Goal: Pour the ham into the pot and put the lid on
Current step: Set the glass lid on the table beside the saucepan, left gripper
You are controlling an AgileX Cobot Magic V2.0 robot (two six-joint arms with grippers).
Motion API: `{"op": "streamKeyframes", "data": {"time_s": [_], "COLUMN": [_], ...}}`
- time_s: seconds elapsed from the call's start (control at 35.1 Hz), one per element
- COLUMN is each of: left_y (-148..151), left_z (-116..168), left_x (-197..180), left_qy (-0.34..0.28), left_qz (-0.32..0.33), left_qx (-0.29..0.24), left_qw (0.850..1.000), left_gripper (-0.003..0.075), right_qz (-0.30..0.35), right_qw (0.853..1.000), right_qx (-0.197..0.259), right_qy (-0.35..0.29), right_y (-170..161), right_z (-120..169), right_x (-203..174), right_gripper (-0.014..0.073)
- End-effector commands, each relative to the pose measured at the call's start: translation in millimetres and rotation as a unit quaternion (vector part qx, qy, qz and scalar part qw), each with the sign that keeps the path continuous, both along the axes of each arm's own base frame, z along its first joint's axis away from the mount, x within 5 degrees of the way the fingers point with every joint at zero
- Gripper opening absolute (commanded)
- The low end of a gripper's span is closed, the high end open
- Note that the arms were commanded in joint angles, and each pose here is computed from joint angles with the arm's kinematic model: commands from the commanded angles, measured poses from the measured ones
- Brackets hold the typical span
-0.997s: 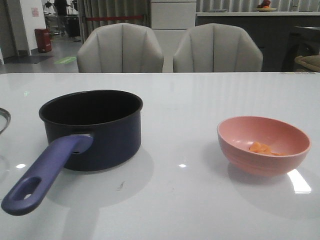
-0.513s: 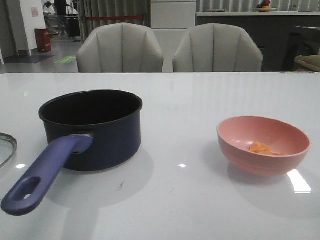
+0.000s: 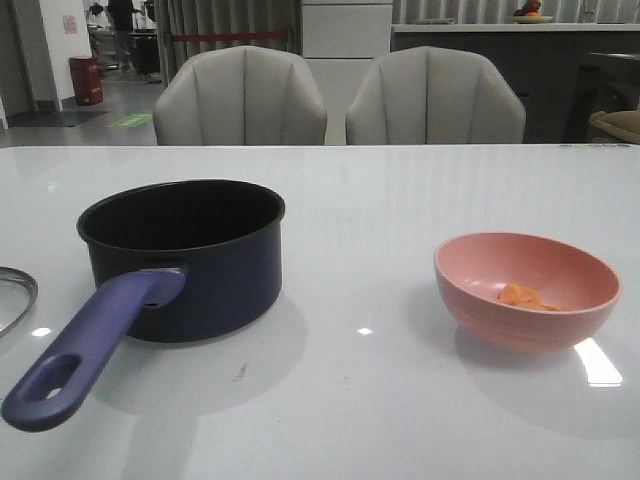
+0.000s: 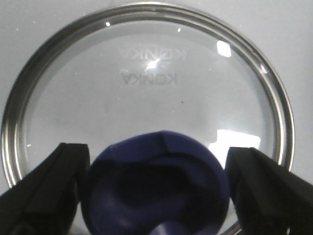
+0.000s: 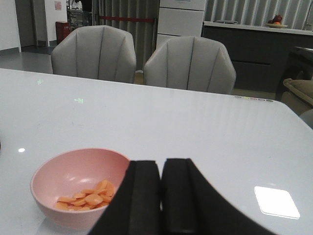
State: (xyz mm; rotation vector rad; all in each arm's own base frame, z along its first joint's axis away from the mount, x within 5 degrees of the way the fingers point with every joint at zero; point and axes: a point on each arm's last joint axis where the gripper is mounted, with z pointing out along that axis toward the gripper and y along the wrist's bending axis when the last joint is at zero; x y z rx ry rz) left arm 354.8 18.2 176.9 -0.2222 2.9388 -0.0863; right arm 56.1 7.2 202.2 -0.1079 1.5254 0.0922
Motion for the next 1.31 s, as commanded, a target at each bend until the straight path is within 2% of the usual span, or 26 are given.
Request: {"op": "streamKeyframes", "data": {"time_s": [0.0, 0.14, 0.31, 0.48, 0.71, 0.97, 1.28], "left_y": [-1, -2, -2, -10, -28, -45, -56], "left_z": [21, 27, 50, 81, 113, 135, 158], "left_x": [3, 4, 3, -9, -43, -99, -185], "left_qy": [-0.040, -0.033, -0.051, -0.107, -0.205, -0.312, -0.458], "left_qz": [0.001, -0.002, -0.003, -0.012, -0.034, -0.062, -0.102], "left_qx": [0.001, -0.001, 0.000, 0.003, 0.004, -0.002, -0.029], "left_qw": [0.999, 0.999, 0.999, 0.994, 0.978, 0.948, 0.883], "left_gripper": [0.0603, 0.0603, 0.0603, 0.0603, 0.0603, 0.0603, 0.0603], "right_qz": [-0.003, -0.003, -0.003, -0.003, -0.003, -0.003, -0.003], "right_qw": [0.999, 0.999, 0.999, 0.999, 0.999, 0.999, 0.999], "right_qx": [-0.001, -0.001, -0.001, -0.001, -0.001, -0.001, -0.001], "right_qy": [-0.051, -0.051, -0.051, -0.051, -0.051, -0.051, -0.051], "right_y": [-1, -1, -1, -1, -1, -1, -1], "right_z": [10, 10, 10, 10, 10, 10, 10], "right_x": [-2, -2, -2, -2, -2, -2, -2], "right_gripper": [0.0148, 0.0148, 0.0148, 0.0148, 0.0148, 0.0148, 0.0148]}}
